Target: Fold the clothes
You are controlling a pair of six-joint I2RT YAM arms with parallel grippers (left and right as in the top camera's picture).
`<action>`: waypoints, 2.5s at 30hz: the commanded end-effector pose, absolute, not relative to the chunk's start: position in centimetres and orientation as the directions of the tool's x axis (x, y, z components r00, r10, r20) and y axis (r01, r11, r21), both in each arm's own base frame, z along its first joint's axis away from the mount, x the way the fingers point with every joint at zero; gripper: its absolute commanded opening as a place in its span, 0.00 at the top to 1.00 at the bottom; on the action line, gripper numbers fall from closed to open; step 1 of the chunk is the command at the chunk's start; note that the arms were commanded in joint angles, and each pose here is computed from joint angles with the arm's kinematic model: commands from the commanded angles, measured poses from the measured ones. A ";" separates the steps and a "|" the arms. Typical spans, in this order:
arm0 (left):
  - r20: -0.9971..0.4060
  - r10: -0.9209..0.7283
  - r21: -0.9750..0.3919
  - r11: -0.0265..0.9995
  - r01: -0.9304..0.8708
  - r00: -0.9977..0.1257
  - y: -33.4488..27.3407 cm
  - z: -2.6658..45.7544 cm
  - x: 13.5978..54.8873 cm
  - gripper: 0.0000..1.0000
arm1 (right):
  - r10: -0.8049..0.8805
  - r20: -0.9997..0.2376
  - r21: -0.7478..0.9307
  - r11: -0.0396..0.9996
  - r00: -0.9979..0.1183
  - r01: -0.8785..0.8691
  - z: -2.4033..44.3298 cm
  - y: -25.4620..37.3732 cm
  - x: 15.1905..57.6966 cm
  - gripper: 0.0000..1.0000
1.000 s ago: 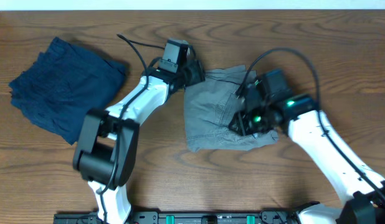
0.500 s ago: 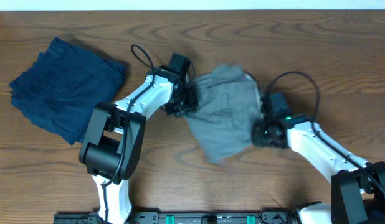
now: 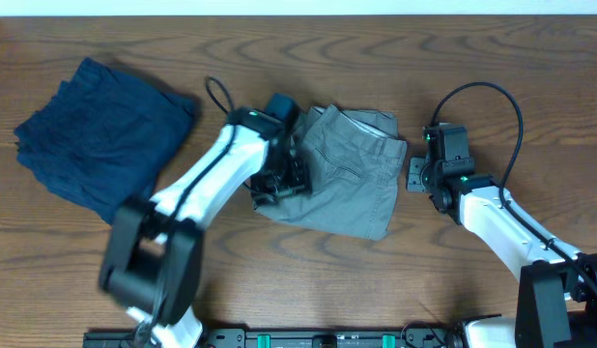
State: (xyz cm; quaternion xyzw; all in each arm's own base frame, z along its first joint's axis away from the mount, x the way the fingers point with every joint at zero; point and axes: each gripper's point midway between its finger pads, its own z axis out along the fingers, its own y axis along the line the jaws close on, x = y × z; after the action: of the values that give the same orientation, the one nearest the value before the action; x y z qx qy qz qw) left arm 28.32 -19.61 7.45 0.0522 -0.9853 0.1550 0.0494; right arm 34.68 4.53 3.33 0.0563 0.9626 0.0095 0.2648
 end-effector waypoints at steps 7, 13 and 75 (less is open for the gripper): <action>-0.337 0.189 -0.143 0.958 0.249 -0.922 -17.1 9.6 36.7 0.02 | 0.089 -0.478 0.037 0.996 -0.874 0.081 3.0 4.5 34.0 0.53; -0.305 0.194 -0.158 0.955 0.250 -0.933 -16.1 5.5 38.8 0.02 | 0.088 -0.461 0.047 0.996 -0.883 0.075 2.8 4.7 33.7 0.51; -0.739 -0.196 -0.185 0.979 -0.086 -0.644 2.2 27.6 43.5 0.94 | 0.105 -0.527 0.067 0.994 -0.843 0.082 7.7 2.6 32.5 0.49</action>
State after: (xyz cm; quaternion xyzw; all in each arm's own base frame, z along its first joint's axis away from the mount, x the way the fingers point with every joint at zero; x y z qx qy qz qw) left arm 43.88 -2.53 25.43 0.0339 -0.9170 0.1021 -0.3842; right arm 32.34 3.19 7.31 0.0517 0.9609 0.0286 0.2706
